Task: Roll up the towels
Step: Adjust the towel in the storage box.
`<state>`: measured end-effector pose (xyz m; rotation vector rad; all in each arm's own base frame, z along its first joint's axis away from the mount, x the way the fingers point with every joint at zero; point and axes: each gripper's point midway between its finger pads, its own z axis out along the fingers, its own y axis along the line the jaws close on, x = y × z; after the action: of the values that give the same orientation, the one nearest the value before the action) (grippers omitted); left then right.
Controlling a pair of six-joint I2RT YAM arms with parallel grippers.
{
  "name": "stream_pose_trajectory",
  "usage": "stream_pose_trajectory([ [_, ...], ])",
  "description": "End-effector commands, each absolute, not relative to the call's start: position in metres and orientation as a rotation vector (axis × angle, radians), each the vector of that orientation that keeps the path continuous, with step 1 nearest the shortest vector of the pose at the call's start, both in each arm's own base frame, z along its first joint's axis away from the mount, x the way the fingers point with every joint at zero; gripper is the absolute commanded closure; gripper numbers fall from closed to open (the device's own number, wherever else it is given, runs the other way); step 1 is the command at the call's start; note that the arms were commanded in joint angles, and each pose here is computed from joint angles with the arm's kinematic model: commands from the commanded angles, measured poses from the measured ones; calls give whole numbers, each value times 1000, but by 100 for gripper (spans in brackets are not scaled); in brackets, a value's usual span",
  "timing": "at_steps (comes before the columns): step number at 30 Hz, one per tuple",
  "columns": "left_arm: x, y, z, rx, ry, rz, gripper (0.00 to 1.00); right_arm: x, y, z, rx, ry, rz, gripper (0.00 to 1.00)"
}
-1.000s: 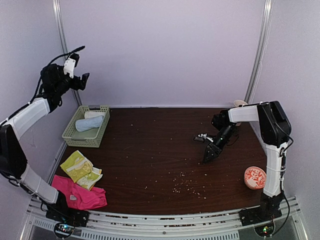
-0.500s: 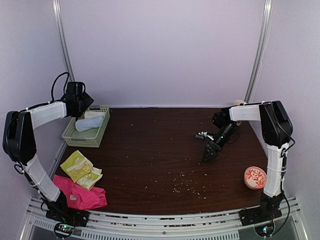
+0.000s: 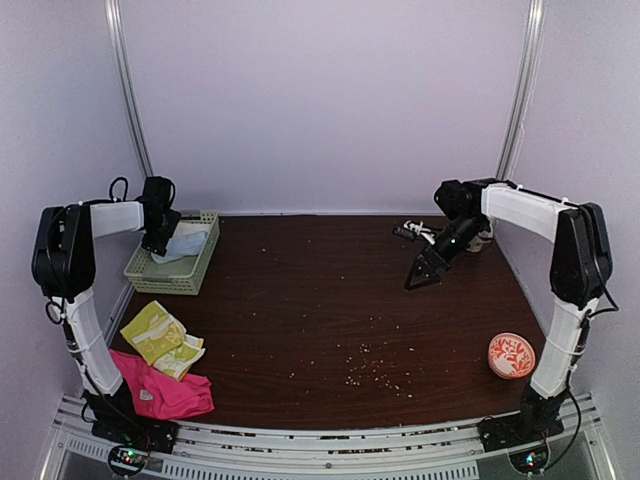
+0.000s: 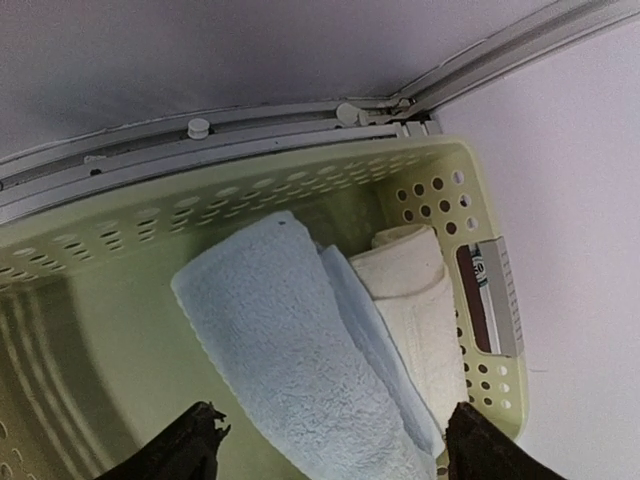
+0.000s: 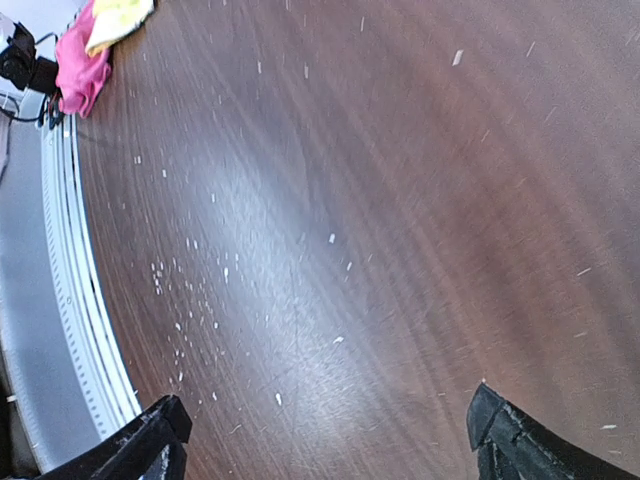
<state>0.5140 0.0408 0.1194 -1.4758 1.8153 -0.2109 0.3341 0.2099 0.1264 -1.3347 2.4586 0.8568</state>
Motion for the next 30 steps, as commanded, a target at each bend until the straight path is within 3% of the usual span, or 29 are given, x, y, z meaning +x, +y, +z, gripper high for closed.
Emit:
stream_pose_trajectory([
  [1,529,59,115,-1561,1721,-236,20,347,209,156,-1287,2402,767,0],
  [17,557,49,66,-1650,1807,-315,21,343,204,133,-1293,2479,766,0],
  [24,575,59,65,-1531,1838,-212,34,343,204,127,-1292,2500,773,0],
  [30,575,60,64,-1476,1863,-181,34,343,204,122,-1292,2514,781,0],
])
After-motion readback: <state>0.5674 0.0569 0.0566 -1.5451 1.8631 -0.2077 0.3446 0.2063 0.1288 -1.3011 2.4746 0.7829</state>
